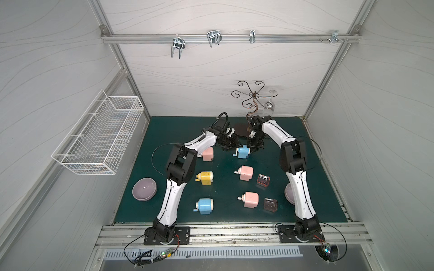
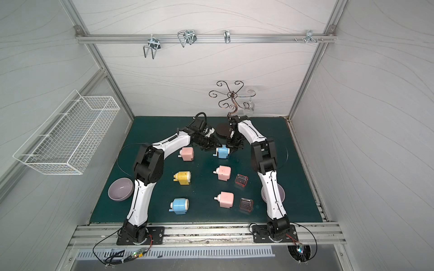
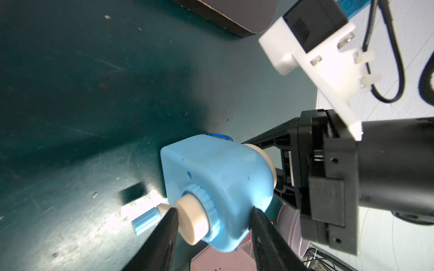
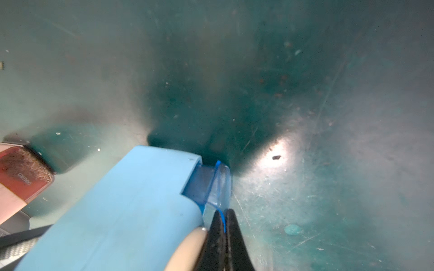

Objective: Put the tray back into the pencil sharpener
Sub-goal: Close the container of the pencil sharpener.

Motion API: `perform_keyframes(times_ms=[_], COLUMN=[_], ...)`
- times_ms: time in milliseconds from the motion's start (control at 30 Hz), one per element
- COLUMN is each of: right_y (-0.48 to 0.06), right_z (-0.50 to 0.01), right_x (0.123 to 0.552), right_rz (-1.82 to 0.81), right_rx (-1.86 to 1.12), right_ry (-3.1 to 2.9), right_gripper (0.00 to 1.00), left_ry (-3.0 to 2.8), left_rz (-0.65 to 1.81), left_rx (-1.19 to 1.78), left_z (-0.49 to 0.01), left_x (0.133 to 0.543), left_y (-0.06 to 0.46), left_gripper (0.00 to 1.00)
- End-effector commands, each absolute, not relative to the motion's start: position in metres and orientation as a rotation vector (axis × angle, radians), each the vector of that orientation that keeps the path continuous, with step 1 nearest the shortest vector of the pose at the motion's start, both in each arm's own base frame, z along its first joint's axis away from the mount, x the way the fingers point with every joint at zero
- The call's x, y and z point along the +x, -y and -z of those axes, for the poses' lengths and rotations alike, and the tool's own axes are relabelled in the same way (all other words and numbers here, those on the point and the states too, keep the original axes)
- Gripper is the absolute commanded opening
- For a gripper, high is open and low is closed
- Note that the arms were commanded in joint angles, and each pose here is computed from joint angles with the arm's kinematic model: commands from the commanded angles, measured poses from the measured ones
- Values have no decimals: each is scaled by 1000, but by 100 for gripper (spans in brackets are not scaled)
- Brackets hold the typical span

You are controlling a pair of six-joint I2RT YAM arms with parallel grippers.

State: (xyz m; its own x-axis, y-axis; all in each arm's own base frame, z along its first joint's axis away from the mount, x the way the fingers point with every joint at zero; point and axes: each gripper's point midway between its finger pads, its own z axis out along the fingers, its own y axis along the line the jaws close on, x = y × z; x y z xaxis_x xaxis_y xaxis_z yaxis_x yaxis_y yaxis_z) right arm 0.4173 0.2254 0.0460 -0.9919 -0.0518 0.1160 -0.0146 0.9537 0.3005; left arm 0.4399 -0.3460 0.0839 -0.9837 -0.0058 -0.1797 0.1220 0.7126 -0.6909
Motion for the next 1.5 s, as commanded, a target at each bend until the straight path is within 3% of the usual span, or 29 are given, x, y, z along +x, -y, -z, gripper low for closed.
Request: perform_keyframes(times_ms=[0, 267, 433, 800, 1467], right_y=[-256, -256, -252, -243, -202], right_z=[-97, -99, -101, -110, -132], right_x=[413, 412, 413, 415, 398], right_rz=[718, 695, 663, 612, 690], right_rx=[111, 109, 106, 97, -19], right_ry=[2980, 2993, 3010, 3046, 3103], right_gripper=[0, 0, 9, 17, 19], left_ry=[-2878, -2879, -2883, -2894, -2901], left_rz=[1061, 1068, 1070, 1056, 1048], left_rx=[82, 80, 80, 89, 91], left_z=[-33, -33, -33, -32, -33], left_x=[422, 421, 420, 418, 415], left_y=[347, 347, 347, 345, 344], left_gripper=[52, 52, 52, 52, 52])
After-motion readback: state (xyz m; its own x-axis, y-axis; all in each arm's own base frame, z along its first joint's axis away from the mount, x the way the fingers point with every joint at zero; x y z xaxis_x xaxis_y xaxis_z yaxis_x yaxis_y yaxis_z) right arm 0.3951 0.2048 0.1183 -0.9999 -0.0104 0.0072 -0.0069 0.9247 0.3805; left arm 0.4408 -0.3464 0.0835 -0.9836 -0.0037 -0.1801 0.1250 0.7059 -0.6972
